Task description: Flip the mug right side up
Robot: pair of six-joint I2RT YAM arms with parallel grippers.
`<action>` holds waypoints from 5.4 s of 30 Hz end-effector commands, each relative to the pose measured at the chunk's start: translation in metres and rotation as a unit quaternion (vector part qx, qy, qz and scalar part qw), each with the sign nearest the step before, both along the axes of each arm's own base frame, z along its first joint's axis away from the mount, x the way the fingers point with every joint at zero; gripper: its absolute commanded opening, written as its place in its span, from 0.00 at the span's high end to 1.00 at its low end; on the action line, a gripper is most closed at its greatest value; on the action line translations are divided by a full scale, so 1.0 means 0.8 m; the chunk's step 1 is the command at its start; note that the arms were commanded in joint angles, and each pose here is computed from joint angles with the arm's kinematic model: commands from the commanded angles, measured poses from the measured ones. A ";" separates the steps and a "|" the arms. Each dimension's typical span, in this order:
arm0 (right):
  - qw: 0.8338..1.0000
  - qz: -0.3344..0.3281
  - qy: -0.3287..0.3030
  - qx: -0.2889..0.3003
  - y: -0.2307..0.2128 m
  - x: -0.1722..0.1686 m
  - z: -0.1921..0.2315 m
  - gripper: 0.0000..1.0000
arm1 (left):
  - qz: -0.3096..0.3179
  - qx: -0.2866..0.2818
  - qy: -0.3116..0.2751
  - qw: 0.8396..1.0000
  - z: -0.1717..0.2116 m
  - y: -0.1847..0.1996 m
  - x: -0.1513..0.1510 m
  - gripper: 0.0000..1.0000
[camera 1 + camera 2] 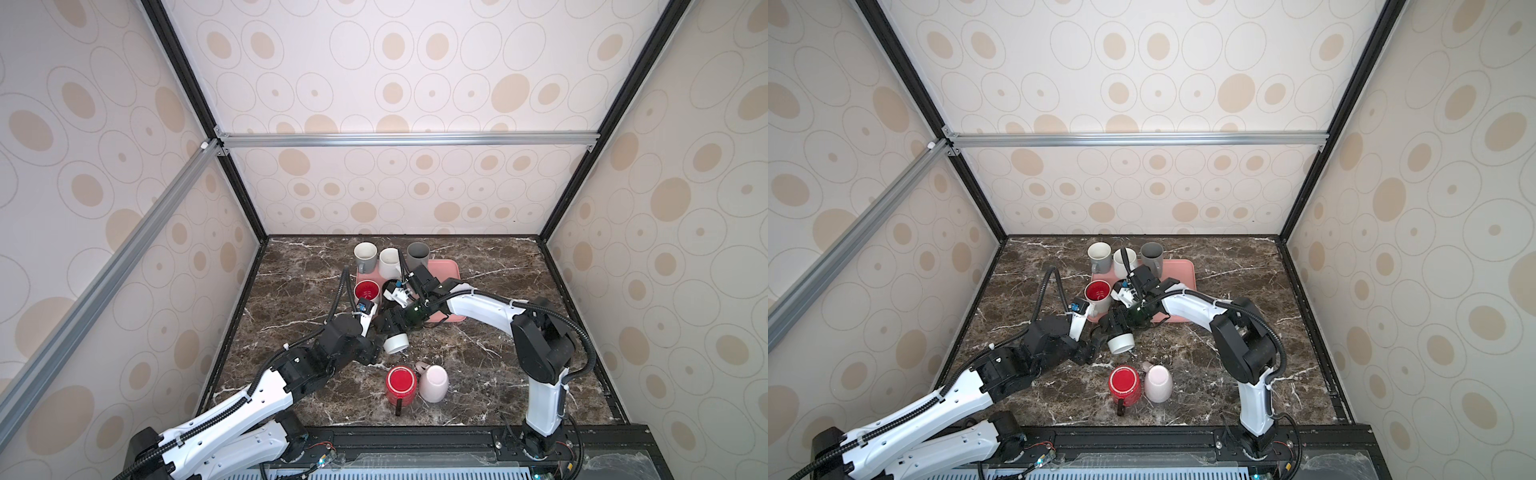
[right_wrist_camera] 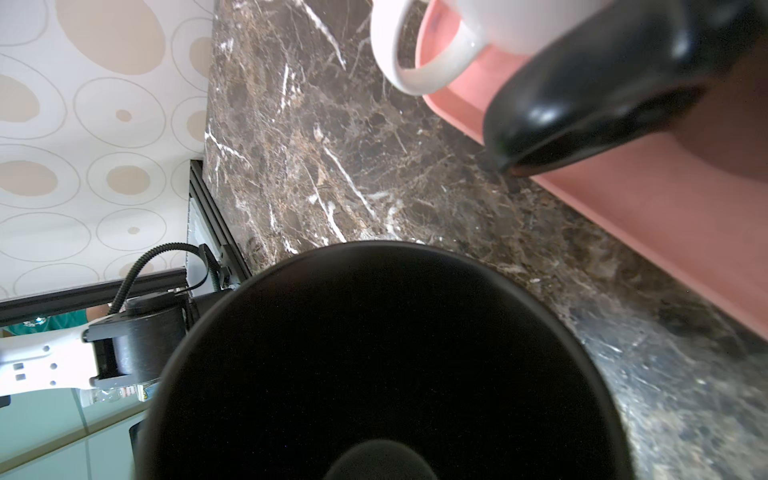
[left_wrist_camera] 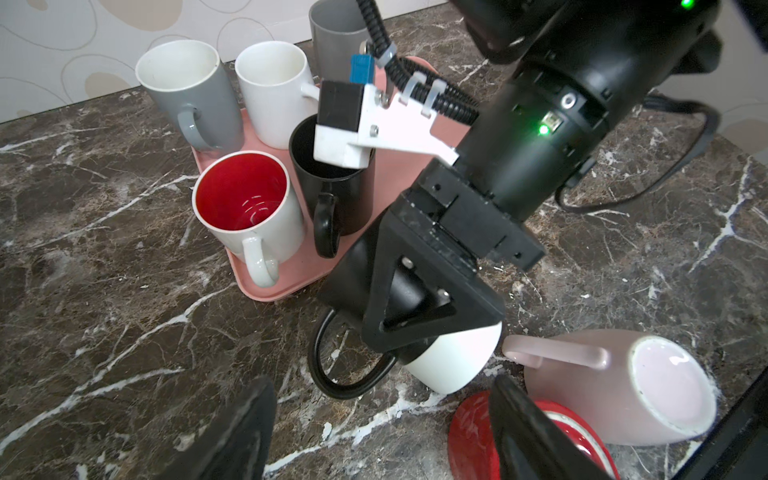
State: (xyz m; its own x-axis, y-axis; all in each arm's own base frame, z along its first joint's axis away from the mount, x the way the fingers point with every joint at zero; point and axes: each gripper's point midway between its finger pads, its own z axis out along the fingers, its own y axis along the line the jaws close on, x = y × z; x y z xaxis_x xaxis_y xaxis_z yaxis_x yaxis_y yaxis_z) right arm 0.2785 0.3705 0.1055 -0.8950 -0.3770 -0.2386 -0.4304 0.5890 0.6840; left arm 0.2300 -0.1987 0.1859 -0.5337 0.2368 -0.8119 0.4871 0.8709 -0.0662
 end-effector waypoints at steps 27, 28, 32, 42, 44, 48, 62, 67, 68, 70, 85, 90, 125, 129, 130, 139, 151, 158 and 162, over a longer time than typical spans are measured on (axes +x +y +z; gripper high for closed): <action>0.972 -0.033 -0.176 0.156 -0.014 0.000 0.122 0.64 | -0.016 -0.327 0.074 0.942 0.031 0.006 0.014 0.30; 0.971 -0.032 -0.174 0.159 -0.013 -0.002 0.124 0.64 | -0.013 -0.326 0.074 0.942 0.029 0.007 0.015 0.32; 0.971 -0.026 -0.172 0.164 -0.012 -0.008 0.127 0.64 | -0.011 -0.322 0.074 0.944 0.025 0.008 0.020 0.41; 0.969 -0.015 -0.172 0.175 -0.006 -0.024 0.135 0.65 | -0.020 -0.331 0.073 0.940 0.028 0.003 0.028 0.52; 0.969 -0.015 -0.174 0.176 -0.004 -0.024 0.136 0.65 | -0.025 -0.335 0.074 0.939 0.029 0.001 0.028 0.56; 0.968 -0.017 -0.173 0.179 -0.001 -0.022 0.137 0.65 | -0.029 -0.343 0.078 0.935 0.031 -0.002 0.027 0.61; 0.967 -0.028 -0.183 0.176 -0.001 -0.020 0.138 0.39 | -0.026 -0.353 0.065 0.933 0.038 -0.002 0.033 1.00; 0.963 -0.051 -0.207 0.165 -0.017 -0.014 0.142 0.20 | -0.031 -0.352 0.036 0.935 0.057 -0.003 0.038 1.00; 0.962 -0.059 -0.212 0.162 -0.023 -0.011 0.144 0.19 | -0.031 -0.350 0.029 0.936 0.062 -0.003 0.040 1.00; 0.959 -0.076 -0.224 0.158 -0.035 -0.005 0.149 0.16 | -0.031 -0.349 0.020 0.937 0.067 -0.005 0.041 1.00; 0.922 -0.170 -0.332 0.103 -0.111 0.008 0.180 0.01 | -0.060 -0.358 -0.055 0.930 0.116 -0.035 0.052 1.00; 0.901 -0.225 -0.366 0.062 -0.148 0.017 0.185 0.01 | -0.064 -0.353 -0.102 0.928 0.142 -0.050 0.060 1.00; 0.755 -0.440 -0.486 -0.022 -0.324 -0.010 0.257 0.01 | -0.053 -0.189 -0.275 0.941 0.046 -0.187 0.152 1.00; 0.755 -0.440 -0.485 -0.026 -0.324 -0.008 0.256 0.01 | -0.052 -0.171 -0.260 0.949 0.023 -0.191 0.165 1.00; 0.756 -0.440 -0.484 -0.028 -0.325 -0.008 0.255 0.01 | -0.052 -0.168 -0.257 0.950 0.017 -0.192 0.167 1.00; 0.758 -0.437 -0.484 -0.030 -0.325 -0.008 0.254 0.01 | -0.036 -0.136 -0.245 0.959 -0.016 -0.183 0.182 1.00; 0.767 -0.438 -0.469 -0.030 -0.324 -0.005 0.241 0.01 | 0.000 -0.110 -0.218 0.970 -0.051 -0.160 0.188 1.00; 0.777 -0.432 -0.458 -0.021 -0.317 -0.006 0.233 0.01 | 0.014 -0.095 -0.198 0.976 -0.062 -0.146 0.182 0.76; 0.789 -0.423 -0.446 -0.017 -0.309 -0.005 0.223 0.01 | 0.019 -0.099 -0.186 0.977 -0.065 -0.139 0.176 0.66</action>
